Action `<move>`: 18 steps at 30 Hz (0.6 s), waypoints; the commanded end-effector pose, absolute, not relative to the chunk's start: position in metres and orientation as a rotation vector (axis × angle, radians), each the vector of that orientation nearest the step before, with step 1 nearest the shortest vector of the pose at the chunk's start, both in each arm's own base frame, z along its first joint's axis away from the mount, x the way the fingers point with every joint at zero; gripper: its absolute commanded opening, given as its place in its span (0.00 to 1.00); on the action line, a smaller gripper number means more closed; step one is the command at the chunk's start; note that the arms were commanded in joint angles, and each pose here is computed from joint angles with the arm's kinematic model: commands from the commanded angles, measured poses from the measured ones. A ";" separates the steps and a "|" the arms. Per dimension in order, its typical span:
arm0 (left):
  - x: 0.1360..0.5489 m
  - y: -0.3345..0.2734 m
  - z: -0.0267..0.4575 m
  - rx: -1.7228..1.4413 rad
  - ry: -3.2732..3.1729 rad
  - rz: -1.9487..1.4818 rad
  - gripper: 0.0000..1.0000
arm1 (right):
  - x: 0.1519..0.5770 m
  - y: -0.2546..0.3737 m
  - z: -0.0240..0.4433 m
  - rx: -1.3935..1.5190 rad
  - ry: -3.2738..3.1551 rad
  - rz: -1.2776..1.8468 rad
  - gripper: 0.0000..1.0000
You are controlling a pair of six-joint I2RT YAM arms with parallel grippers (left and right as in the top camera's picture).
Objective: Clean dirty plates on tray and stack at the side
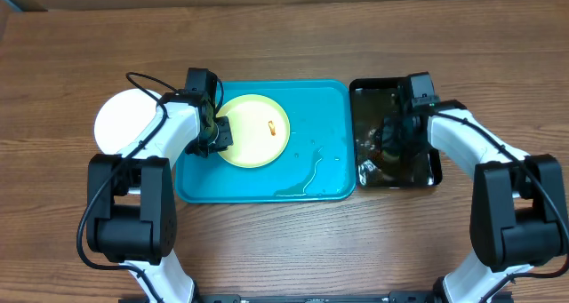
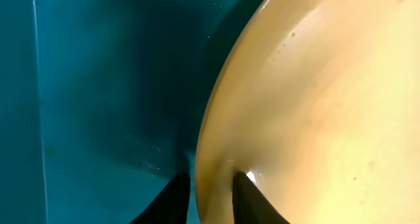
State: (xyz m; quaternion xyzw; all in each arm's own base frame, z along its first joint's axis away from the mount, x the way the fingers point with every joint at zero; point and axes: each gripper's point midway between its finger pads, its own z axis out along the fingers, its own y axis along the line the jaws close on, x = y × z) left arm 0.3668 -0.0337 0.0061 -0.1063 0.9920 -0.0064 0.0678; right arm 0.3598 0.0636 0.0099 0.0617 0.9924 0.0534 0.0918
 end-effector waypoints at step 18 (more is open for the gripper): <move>0.349 -0.047 -0.006 -0.296 3.088 -0.086 0.04 | 0.364 0.046 0.076 0.149 2.927 0.013 0.04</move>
